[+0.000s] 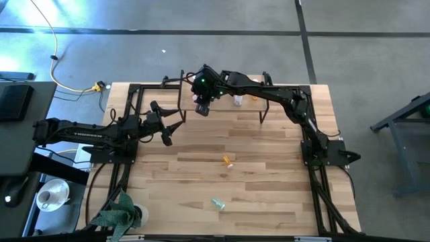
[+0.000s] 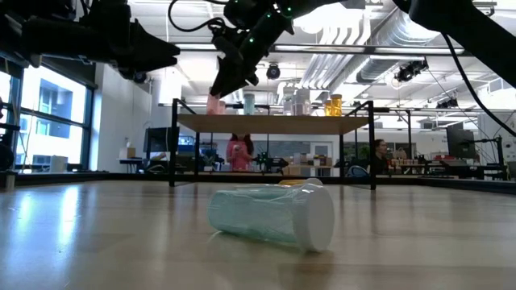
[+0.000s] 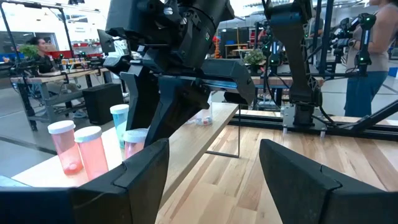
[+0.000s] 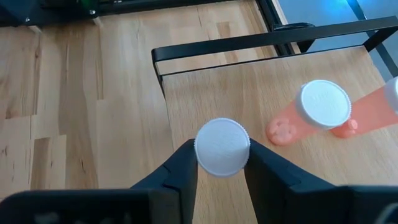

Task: Pick and place medicine bottles onto shelf by color
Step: Put the pink pill bottle on the shelf aligned with the other pink pill bottles, then put the orange pill bottle on the shelf aligned with the other orange pill bottles

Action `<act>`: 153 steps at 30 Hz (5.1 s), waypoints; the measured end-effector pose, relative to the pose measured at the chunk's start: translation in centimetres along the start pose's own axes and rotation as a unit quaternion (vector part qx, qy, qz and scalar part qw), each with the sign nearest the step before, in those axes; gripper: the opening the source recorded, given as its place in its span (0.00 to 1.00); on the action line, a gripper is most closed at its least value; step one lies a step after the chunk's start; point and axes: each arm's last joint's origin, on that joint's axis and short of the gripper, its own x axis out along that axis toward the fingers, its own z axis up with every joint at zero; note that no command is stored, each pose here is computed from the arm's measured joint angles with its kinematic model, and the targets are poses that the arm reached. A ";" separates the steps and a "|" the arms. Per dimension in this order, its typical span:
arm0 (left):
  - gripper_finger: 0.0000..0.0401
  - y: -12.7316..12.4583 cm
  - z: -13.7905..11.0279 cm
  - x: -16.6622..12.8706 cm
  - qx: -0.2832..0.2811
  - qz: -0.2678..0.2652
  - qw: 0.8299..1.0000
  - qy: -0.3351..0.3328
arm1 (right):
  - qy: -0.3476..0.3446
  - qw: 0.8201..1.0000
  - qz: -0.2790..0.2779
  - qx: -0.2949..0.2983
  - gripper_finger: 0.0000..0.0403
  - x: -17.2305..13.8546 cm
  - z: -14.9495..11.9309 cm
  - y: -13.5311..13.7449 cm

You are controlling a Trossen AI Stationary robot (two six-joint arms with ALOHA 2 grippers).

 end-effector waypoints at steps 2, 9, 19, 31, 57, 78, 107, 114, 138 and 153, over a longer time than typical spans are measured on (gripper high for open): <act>0.60 0.0 0.0 0.0 0.000 0.000 1.000 0.000 | -0.001 1.000 0.000 0.000 0.29 0.0 0.0 0.0; 0.60 0.0 0.0 0.0 0.000 0.000 1.000 0.000 | -0.008 1.000 -0.001 0.000 0.37 0.2 0.1 0.0; 0.60 0.0 -0.1 0.0 0.002 -0.001 1.000 0.005 | -0.002 1.000 -0.009 -0.001 0.37 -0.1 0.2 0.1; 0.60 0.0 -0.3 0.0 0.005 -0.001 1.000 0.015 | 0.032 0.999 0.008 -0.020 0.37 -4.0 1.0 1.7; 0.60 -0.1 -0.9 0.0 0.014 -0.004 0.999 0.044 | 0.290 0.945 0.129 -0.074 0.37 -5.0 -4.0 10.5; 0.60 -0.5 -0.6 0.2 0.023 -0.074 0.996 0.047 | 0.264 0.958 0.097 -0.057 0.37 -6.7 -11.8 13.9; 0.60 -8.4 1.2 10.2 0.155 -0.197 0.950 0.183 | -0.010 0.986 -0.155 0.057 0.37 -13.4 -21.4 14.6; 0.60 -10.4 0.9 13.1 0.197 -0.252 0.911 0.260 | -0.013 0.987 -0.146 0.072 0.37 -13.3 -21.4 14.6; 0.60 -15.7 -5.2 19.0 0.263 -0.367 0.840 0.301 | -0.030 0.990 -0.107 0.082 0.37 -13.9 -21.8 17.0; 0.60 -16.0 -8.1 19.6 0.278 -0.366 0.824 0.333 | -0.032 0.990 -0.106 0.081 0.37 -13.9 -21.7 17.0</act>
